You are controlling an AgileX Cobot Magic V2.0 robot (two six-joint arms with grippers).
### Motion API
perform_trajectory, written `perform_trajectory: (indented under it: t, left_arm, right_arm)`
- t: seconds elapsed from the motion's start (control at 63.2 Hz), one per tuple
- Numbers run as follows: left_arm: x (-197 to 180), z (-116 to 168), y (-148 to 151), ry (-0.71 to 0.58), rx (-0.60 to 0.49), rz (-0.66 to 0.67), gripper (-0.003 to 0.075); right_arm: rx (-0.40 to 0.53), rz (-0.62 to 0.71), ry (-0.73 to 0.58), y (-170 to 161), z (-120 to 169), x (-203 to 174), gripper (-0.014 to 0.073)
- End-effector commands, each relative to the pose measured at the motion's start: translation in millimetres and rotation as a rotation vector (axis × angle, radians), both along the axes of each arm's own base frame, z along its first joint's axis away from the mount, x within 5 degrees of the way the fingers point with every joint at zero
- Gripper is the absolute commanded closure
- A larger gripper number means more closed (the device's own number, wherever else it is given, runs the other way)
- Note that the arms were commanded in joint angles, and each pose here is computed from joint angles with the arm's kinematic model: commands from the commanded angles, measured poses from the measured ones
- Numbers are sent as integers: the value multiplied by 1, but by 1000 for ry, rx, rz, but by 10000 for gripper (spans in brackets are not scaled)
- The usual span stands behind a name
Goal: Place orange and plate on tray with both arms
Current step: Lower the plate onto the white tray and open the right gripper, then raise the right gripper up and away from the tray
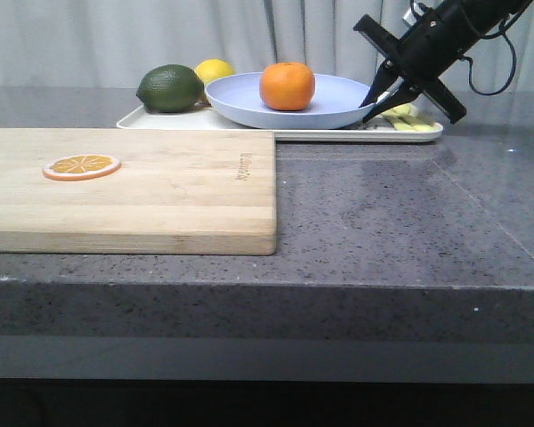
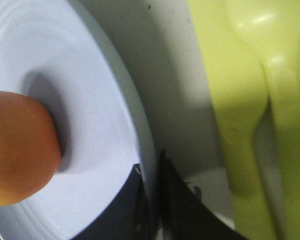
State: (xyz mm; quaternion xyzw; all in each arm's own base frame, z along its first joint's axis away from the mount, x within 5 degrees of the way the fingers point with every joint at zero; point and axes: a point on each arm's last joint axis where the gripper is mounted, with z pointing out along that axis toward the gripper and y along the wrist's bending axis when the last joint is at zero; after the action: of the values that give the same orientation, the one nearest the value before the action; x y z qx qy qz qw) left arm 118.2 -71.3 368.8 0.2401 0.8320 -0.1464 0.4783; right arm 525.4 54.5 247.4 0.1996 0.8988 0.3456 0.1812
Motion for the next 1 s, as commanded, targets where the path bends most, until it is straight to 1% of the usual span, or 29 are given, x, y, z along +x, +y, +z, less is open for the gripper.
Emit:
perform_trajectory:
  t: [0.0, 0.49, 0.554, 0.585, 0.664, 0.68, 0.759, 0.807, 0.886, 0.933, 0.981]
  left_arm:
    - [1, 14, -1, -72, -68, 10, 81]
    - [0, 14, -1, -70, -67, 9, 82]
    - [0, 14, -1, -69, -67, 9, 82]
    - [0, 14, -1, -68, -66, 9, 81]
    - [0, 13, 0, -62, -62, 8, 81]
    - [0, 13, 0, -62, -63, 8, 81]
    - [0, 12, 0, -56, -59, 8, 81]
    - [0, 12, 0, -52, -56, 7, 81]
    - [0, 12, 0, -48, -54, 7, 82]
    - [0, 12, 0, -48, -54, 7, 81]
    - [0, 12, 0, -48, -54, 7, 82]
  right_arm:
    - [49, -18, -144, 0, 56, -9, 712]
    - [48, -8, -137, 1, 57, -10, 707]
    - [48, -5, -134, 1, 57, -10, 692]
    - [48, -5, -133, 1, 57, -10, 673]
    - [47, -4, -134, 1, 57, -10, 593]
    - [47, -4, -134, 1, 57, -10, 556]
    - [47, -4, -135, 1, 57, -10, 449]
    - [47, -4, -136, 1, 57, -10, 360]
    - [47, -3, -136, 1, 58, -11, 248]
    - [47, -3, -137, 1, 58, -11, 218]
    - [47, -2, -137, 1, 60, -11, 216]
